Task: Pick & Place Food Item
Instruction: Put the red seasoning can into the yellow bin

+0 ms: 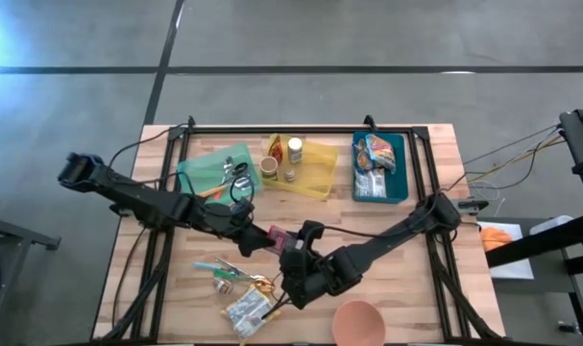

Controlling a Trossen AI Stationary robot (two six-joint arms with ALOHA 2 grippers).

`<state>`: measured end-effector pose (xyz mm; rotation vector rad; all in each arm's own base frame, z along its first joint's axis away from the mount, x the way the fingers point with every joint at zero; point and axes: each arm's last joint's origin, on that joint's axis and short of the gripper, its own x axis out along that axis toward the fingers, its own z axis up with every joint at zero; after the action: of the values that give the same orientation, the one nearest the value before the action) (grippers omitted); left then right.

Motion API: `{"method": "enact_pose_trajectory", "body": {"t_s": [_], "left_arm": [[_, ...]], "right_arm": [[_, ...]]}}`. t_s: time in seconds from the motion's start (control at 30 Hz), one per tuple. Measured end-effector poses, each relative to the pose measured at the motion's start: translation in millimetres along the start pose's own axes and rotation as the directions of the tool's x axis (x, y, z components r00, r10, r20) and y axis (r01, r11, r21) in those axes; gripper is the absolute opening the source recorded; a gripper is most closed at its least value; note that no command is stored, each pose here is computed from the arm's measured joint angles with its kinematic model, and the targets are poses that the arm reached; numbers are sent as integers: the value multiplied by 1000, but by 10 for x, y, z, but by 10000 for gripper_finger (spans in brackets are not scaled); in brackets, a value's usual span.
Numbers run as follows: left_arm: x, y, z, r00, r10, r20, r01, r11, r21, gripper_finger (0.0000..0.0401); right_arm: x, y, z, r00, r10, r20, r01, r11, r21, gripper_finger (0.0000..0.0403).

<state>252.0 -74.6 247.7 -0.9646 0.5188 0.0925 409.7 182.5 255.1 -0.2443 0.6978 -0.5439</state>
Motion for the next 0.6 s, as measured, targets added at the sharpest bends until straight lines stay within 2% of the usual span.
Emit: {"method": "enact_pose_trajectory", "body": {"t_s": [0.27, 0.6], "left_arm": [[-93, -50, 34, 999, -44, 5, 44, 999, 0, 282], [-101, -62, 22, 996, -68, -57, 68, 998, -2, 282]], "right_arm": [[-143, -17, 44, 999, 20, 29, -20, 1000, 15, 294], [-271, -3, 60, 997, 57, 46, -58, 998, 18, 294]]}}
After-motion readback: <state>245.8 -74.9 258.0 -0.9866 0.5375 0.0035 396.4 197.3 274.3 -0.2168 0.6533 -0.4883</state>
